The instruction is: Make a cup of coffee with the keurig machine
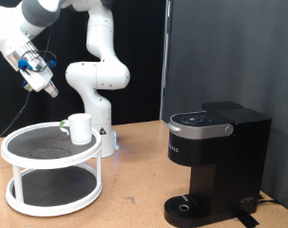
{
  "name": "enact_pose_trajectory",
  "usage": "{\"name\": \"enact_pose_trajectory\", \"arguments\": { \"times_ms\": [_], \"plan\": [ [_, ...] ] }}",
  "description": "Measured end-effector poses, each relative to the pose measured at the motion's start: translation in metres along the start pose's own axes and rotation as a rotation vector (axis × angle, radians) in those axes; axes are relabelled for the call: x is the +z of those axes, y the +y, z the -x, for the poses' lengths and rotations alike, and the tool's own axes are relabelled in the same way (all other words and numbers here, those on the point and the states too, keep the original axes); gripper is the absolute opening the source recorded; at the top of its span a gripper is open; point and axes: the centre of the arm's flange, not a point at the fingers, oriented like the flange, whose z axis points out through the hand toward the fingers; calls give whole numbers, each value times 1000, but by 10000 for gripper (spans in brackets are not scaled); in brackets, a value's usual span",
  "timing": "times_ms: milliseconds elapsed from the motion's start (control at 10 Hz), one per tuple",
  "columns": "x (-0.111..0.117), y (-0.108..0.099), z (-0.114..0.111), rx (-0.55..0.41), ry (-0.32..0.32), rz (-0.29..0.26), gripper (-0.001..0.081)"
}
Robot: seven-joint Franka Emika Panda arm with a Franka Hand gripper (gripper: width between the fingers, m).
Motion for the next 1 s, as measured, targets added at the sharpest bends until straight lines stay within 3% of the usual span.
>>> {"name": "enact_pose_trajectory", "arguments": {
  "times_ms": [100, 200, 300, 500, 600, 700, 1000],
  "plan": [
    [9, -4, -3, -2, 5, -19, 91],
    [19, -7, -7, -3, 12, -27, 293],
    [29, -9, -10, -4, 20, -32, 293],
    [49, -11, -16, -10, 36, -35, 614],
    [57, -11, -18, -15, 44, -37, 614],
    [64, -10, -19, -20, 49, -35, 700],
    [78, -8, -24, -28, 55, -34, 729]
  ]
}}
